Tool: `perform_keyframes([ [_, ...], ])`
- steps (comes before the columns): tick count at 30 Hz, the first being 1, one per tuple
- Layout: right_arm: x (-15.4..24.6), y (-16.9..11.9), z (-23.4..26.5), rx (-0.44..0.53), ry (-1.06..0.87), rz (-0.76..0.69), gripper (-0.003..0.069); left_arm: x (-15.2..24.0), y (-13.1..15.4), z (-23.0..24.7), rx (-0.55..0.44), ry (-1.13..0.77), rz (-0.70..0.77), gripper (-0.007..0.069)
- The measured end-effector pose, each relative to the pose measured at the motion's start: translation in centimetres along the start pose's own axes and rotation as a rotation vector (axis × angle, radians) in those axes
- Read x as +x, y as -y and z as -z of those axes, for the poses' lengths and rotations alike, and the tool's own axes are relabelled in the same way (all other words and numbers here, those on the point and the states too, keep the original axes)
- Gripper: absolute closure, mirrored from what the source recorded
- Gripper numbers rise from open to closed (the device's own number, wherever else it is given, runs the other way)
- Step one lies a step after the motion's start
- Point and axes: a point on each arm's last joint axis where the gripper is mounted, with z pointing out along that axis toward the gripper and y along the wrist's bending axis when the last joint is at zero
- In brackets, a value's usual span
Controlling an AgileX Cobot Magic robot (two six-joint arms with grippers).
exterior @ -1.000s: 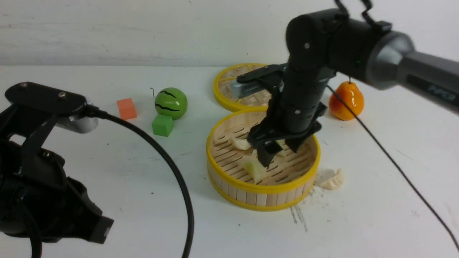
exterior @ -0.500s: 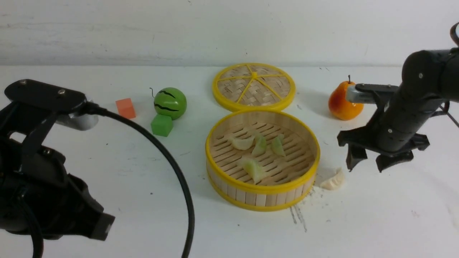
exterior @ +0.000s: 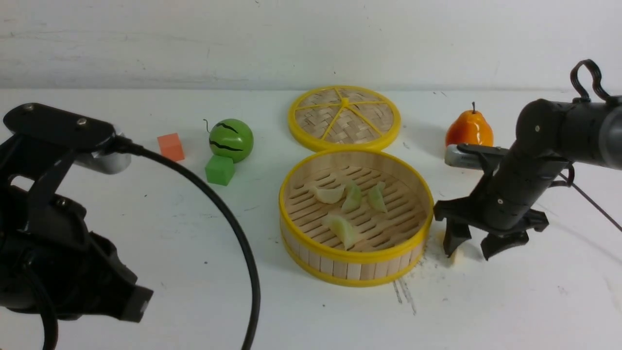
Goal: Put the dumplings into the steamer on the white table.
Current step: 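Reach for and grasp a dumpling lying on the table beside the steamer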
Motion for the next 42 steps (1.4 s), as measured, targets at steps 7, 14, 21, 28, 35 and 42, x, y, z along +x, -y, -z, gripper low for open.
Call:
perform_keyframes([
  [7, 0.2, 0.0, 0.0, 0.003, -0.018, 0.021, 0.0245, -0.2, 0.0, 0.0, -0.005, 0.02, -0.005, 0.0603],
  [14, 0.1, -0.5, -0.1, -0.001, 0.001, 0.154, 0.0379, -0.1, -0.1, 0.0, -0.006, 0.013, -0.005, 0.0603],
  [21, 0.2, -1.8, -0.3, -0.003, 0.029, 0.301, 0.0305, 0.2, -0.1, 0.0, -0.012, -0.023, -0.004, 0.0601],
  [28, 0.0, -2.2, -0.4, 0.008, 0.067, 0.344, 0.0235, 0.4, -0.1, 0.0, -0.016, -0.047, 0.027, 0.0596],
  [35, 0.0, -1.8, -1.0, 0.04, 0.052, 0.373, 0.0359, 0.5, -0.1, 0.0, -0.017, -0.051, 0.042, 0.0589],
  [42, 0.1, -1.7, -1.0, 0.054, 0.04, 0.387, 0.0458, 0.5, -0.1, 0.0, -0.017, -0.051, 0.044, 0.0587],
])
